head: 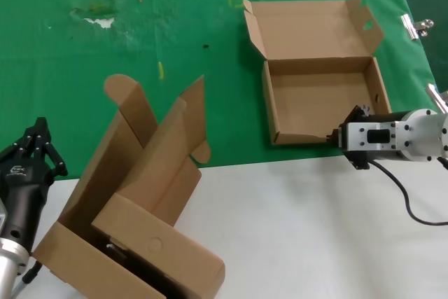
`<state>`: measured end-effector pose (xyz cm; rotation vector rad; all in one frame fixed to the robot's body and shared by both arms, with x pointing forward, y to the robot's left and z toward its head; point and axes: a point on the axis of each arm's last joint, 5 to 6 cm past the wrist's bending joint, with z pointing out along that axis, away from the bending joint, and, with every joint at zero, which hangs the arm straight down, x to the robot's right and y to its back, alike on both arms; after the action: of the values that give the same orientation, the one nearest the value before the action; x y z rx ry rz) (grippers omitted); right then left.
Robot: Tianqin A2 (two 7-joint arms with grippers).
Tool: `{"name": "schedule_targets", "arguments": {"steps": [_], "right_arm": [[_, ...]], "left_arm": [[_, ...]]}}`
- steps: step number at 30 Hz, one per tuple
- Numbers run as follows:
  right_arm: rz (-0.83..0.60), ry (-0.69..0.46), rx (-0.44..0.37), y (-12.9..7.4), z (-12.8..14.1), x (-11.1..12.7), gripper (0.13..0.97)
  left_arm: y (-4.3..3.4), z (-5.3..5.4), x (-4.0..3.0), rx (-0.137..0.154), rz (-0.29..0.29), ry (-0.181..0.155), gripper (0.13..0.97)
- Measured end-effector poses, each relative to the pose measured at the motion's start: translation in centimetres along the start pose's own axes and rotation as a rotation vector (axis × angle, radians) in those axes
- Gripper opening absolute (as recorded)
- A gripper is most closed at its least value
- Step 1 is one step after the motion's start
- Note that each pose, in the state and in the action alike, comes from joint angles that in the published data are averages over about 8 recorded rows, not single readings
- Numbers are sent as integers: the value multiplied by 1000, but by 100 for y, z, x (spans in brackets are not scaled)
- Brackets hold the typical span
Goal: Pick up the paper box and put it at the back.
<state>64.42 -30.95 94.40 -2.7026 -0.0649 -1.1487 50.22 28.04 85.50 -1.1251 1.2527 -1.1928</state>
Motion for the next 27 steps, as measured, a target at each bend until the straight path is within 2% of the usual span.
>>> {"name": "schedule_targets", "arguments": {"steps": [15,22,24,27], "right_arm": [[2,-6,16,-50,-8,-106,172],[-6,-3,23,-84,-38,-92,260],[-7,1,28,-75,-88,-81,272],[3,22,42,-32,-248,-52,335]], "left_arm": [[0,0,0,0,0,0,140],[0,0,0,0,0,0,140],[0,0,0,0,0,0,140],[0,0,0,0,0,0,140]]}}
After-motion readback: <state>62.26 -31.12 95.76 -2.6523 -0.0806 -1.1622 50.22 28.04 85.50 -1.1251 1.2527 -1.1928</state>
